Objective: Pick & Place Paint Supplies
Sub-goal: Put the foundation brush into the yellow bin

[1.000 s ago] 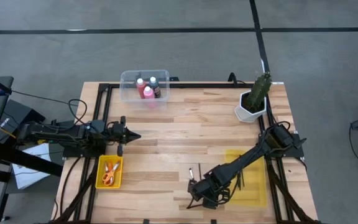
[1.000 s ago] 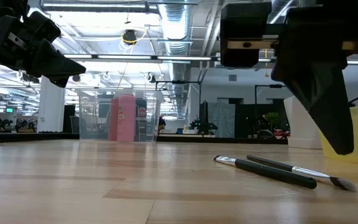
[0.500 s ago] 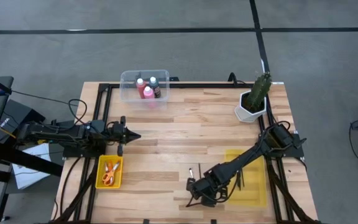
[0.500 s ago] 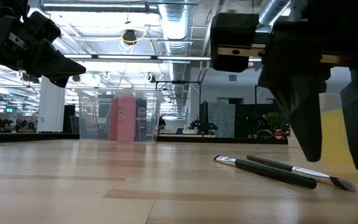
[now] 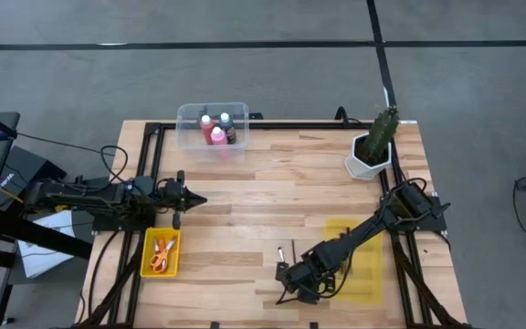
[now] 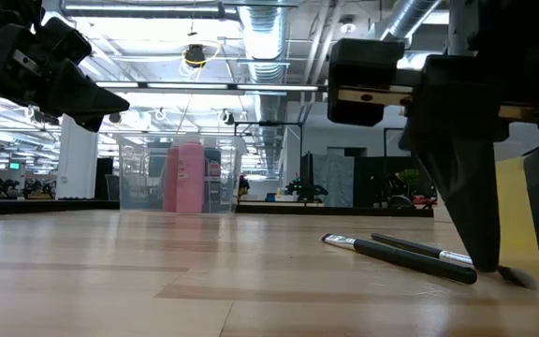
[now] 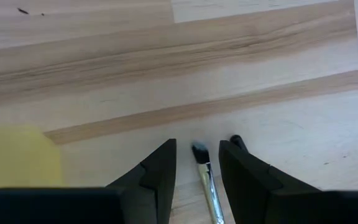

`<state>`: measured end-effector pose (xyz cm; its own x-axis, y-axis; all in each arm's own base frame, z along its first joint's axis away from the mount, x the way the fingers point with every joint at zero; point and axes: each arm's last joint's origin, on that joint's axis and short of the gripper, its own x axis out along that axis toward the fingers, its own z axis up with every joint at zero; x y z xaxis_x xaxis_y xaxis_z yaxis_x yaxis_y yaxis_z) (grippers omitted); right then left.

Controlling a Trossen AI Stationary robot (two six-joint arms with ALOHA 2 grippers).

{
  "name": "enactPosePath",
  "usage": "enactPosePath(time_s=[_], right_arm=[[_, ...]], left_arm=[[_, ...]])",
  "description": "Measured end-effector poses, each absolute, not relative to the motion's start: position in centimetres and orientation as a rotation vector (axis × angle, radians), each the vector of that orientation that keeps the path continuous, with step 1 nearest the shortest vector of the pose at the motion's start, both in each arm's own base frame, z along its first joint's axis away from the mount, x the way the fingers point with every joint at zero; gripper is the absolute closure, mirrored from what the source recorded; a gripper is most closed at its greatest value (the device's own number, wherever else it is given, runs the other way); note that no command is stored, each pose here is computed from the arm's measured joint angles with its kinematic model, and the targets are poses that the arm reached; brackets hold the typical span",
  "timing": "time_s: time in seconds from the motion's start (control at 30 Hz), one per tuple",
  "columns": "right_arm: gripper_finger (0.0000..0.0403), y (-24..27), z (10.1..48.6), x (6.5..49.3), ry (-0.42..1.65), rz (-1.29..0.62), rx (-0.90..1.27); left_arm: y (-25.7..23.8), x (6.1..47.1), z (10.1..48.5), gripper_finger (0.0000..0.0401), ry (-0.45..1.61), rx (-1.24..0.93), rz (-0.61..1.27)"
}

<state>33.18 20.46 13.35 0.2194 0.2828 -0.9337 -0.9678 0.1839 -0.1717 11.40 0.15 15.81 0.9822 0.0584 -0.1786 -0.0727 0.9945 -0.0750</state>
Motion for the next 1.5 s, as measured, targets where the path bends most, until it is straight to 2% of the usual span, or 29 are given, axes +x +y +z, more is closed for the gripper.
enactPosePath(time_s=[0.6,1.37,1.5], right_arm=[[0.0287,20.38,13.27,33.21,0.914,1.058,-0.98],[0.0396,20.36,13.25,33.23,0.919,1.051,-0.974],[0.0397,20.38,13.25,33.22,0.919,1.051,-0.974]], left_arm=[[0.15,11.4,15.81,0.04,0.177,-0.081,0.062],[0.16,11.4,15.81,0.04,0.177,-0.081,0.067],[0.16,11.4,15.81,0.04,0.177,-0.081,0.067]])
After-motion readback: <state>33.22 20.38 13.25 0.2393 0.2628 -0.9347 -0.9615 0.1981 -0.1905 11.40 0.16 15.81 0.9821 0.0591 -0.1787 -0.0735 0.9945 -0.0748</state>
